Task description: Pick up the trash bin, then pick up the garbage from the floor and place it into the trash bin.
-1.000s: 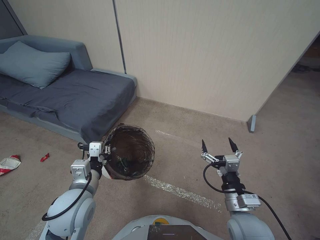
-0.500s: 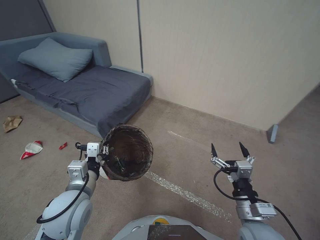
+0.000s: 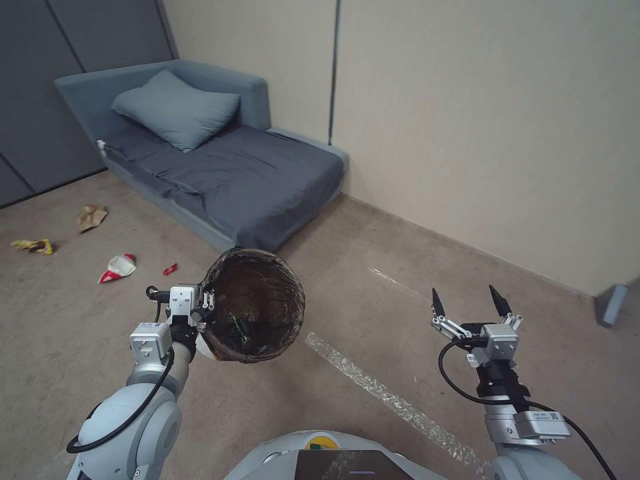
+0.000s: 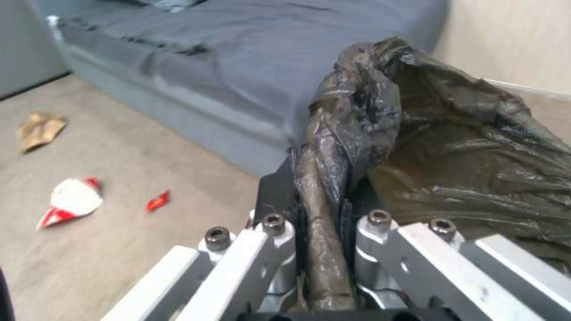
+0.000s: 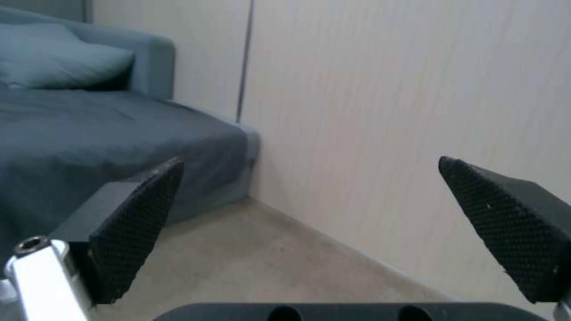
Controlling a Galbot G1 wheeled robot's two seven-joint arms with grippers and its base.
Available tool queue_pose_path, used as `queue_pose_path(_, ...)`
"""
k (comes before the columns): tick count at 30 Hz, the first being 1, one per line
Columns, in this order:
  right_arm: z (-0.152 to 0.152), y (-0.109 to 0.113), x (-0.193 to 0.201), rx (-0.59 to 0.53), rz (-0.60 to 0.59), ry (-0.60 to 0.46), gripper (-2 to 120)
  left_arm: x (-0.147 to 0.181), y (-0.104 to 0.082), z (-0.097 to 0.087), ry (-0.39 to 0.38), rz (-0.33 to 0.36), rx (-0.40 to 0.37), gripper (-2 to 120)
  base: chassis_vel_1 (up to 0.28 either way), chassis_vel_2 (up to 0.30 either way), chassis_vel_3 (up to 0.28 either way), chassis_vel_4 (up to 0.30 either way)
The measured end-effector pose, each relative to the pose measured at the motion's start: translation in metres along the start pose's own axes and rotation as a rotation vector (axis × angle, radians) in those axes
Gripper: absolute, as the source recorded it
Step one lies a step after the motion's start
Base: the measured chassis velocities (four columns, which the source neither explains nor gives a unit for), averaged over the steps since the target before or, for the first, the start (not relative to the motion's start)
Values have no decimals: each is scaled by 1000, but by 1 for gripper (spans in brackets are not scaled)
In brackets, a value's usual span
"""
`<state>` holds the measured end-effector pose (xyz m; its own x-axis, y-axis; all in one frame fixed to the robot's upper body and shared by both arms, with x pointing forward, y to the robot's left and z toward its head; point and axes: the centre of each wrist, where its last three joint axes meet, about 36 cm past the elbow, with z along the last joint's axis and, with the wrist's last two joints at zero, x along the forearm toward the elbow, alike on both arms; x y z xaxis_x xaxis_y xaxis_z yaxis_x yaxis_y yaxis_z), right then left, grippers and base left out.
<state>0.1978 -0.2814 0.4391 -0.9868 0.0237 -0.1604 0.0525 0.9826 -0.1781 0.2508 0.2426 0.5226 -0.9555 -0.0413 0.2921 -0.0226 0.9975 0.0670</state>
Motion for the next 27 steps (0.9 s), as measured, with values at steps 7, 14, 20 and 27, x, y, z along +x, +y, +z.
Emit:
queue_pose_path(7,1,0,1,-5,0,0,100,-1,-1,2,-15,10,-23,7,88,88,84,90)
queue_pose_path(14,3,3,1,-14,-7,5,100,-1,-2,4,-11,11,-23,7,73,89,86,89)
queue_pose_path(20,5,5,0,-19,-13,8,100,-1,-2,4,-10,11,-17,7,76,75,91,94)
queue_pose_path(27,7,7,-2,-31,-10,23,100,-1,-2,5,-4,8,-14,7,96,85,72,84)
